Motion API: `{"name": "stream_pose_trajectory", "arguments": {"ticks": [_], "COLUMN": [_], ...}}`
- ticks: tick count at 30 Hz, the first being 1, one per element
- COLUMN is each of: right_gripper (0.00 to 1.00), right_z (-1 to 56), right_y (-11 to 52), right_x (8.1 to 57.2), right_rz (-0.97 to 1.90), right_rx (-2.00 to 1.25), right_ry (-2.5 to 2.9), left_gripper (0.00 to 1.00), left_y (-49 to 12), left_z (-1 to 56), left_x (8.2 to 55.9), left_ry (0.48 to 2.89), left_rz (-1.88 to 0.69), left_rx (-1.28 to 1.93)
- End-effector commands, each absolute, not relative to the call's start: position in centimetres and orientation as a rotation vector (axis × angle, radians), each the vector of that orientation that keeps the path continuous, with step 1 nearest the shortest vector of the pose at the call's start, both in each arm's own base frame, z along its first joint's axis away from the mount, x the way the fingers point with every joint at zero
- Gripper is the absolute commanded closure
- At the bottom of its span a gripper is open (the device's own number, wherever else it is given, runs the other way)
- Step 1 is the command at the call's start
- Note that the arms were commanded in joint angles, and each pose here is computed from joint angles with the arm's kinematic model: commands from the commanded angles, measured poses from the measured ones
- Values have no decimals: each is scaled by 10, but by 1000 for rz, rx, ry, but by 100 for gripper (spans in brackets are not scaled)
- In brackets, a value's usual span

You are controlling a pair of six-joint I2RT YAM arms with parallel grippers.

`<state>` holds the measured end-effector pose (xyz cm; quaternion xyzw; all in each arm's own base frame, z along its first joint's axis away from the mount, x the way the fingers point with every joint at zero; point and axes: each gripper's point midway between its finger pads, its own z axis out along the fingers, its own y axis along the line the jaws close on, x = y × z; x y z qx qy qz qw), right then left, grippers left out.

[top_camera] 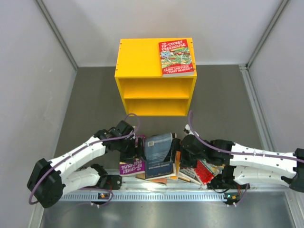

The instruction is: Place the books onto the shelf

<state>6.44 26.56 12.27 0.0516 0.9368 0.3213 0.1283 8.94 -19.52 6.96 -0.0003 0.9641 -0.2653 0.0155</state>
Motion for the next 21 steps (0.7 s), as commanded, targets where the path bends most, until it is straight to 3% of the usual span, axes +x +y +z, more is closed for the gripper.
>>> {"name": "stream_pose_trajectory", "arguments": {"ticks": [1,10,13,16,19,21], "right_gripper": [4,5,11,23,54,65], "right_z": [129,125,124,126,129,133], "right_y": [282,306,300,294,288,285], "right_x": [58,41,39,38,37,37], "right_rz": [1027,951,956,982,1013,1033], "right_rx": [150,-41,-13,30,64,86], "right_ry": [2700,2762,2759,2743,2727,2718], "left_gripper": [21,21,22,22,22,22], "left_y": [-206,-207,-206,-205,-203,-203], "left_z": [72,71,71,71,70,70], "left_x": [97,93,91,89,87,86], "left_ry": [2928,2913,2907,2895,2891,2892], "left_rz": [-891,-917,-924,-936,-941,-942], "left_rx": [3,-51,-72,-93,-105,-109]}}
